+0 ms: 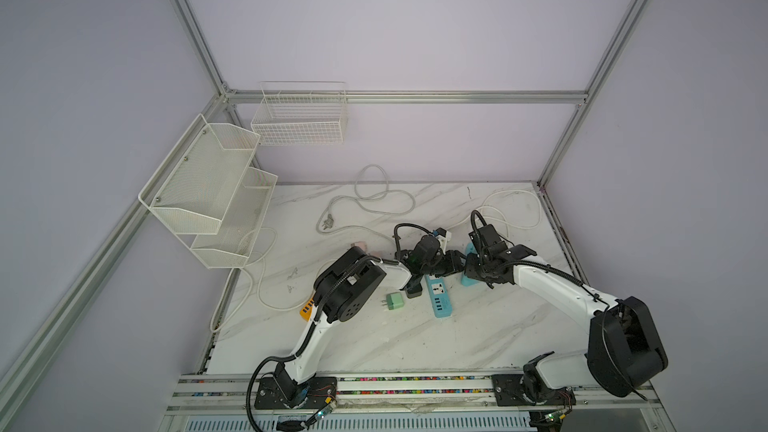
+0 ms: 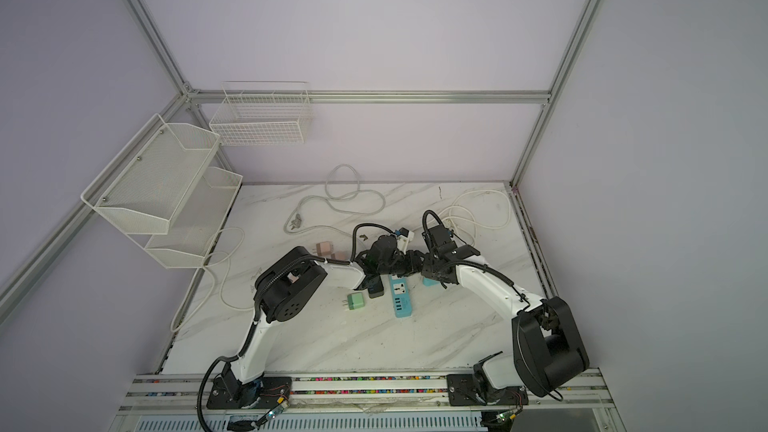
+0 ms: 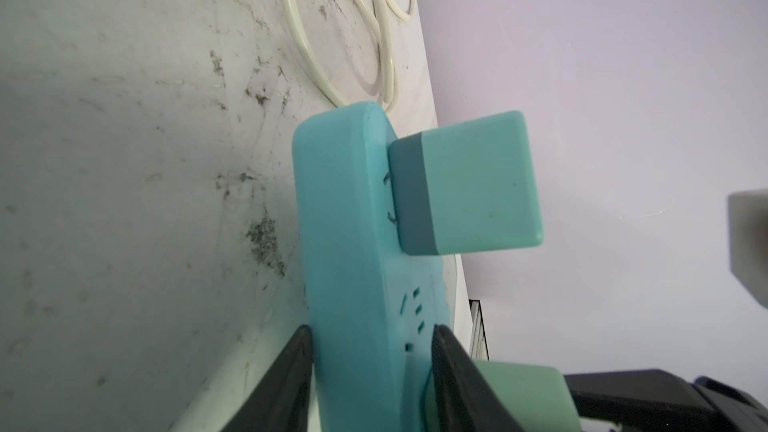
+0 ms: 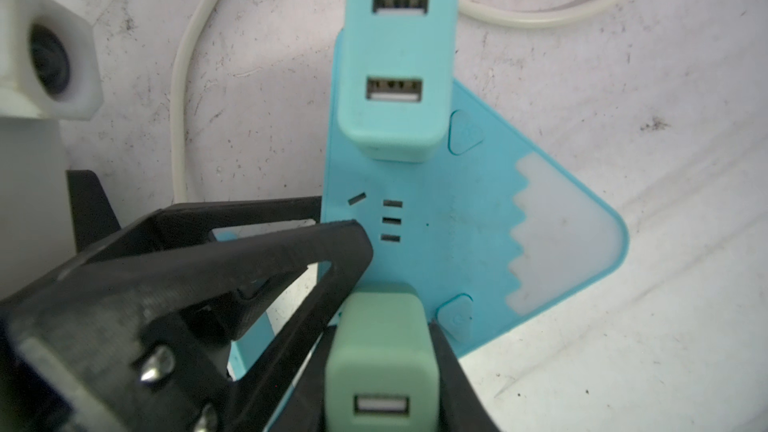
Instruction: Pull the plug off the socket
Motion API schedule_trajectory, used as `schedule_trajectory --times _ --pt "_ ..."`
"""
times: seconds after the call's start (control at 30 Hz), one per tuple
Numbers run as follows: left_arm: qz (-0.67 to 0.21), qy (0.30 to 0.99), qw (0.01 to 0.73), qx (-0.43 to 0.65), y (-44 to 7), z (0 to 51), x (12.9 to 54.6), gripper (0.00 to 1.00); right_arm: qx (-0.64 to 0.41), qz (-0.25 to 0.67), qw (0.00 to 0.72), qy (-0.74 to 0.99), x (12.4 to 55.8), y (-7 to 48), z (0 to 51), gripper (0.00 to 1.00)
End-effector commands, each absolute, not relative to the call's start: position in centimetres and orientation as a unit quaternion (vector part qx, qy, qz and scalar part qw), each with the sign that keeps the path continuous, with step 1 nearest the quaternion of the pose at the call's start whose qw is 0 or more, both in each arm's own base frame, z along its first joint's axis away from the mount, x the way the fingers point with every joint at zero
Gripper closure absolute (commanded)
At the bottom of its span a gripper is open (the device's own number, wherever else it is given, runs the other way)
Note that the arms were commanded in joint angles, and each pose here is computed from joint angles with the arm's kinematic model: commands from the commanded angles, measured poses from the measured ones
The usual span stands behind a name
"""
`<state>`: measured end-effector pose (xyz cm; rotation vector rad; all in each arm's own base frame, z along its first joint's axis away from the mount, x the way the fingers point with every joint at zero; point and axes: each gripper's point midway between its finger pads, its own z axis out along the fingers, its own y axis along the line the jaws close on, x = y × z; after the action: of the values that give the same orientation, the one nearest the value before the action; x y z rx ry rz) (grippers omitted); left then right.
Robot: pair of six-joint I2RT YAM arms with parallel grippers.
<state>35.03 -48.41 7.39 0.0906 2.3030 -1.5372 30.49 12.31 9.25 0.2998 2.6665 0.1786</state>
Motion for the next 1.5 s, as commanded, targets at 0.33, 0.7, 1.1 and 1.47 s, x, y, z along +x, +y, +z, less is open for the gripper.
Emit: schedule_trajectory --times 0.33,0.7,1.1,1.47 --pt "-0.523 0.836 0.158 0.041 -46.5 6.1 33.6 0.47 0.109 0.153 0.263 0.946 32.0 14.5 12.9 0.98" --pt "-0.532 0.83 0.162 0.045 -46.9 6.8 33.5 0.6 0.098 0.163 0.26 0.947 32.3 15.0 12.5 0.98" --pt "-0.497 0.85 0.171 0.048 -46.0 5.1 33.9 0.77 0.07 0.163 0.26 0.949 32.3 15.4 12.5 0.98" --pt "-0.5 0.851 0.156 0.038 -45.1 4.1 34.2 1.0 0.065 0.173 0.269 0.945 32.4 14.5 13.3 0.99"
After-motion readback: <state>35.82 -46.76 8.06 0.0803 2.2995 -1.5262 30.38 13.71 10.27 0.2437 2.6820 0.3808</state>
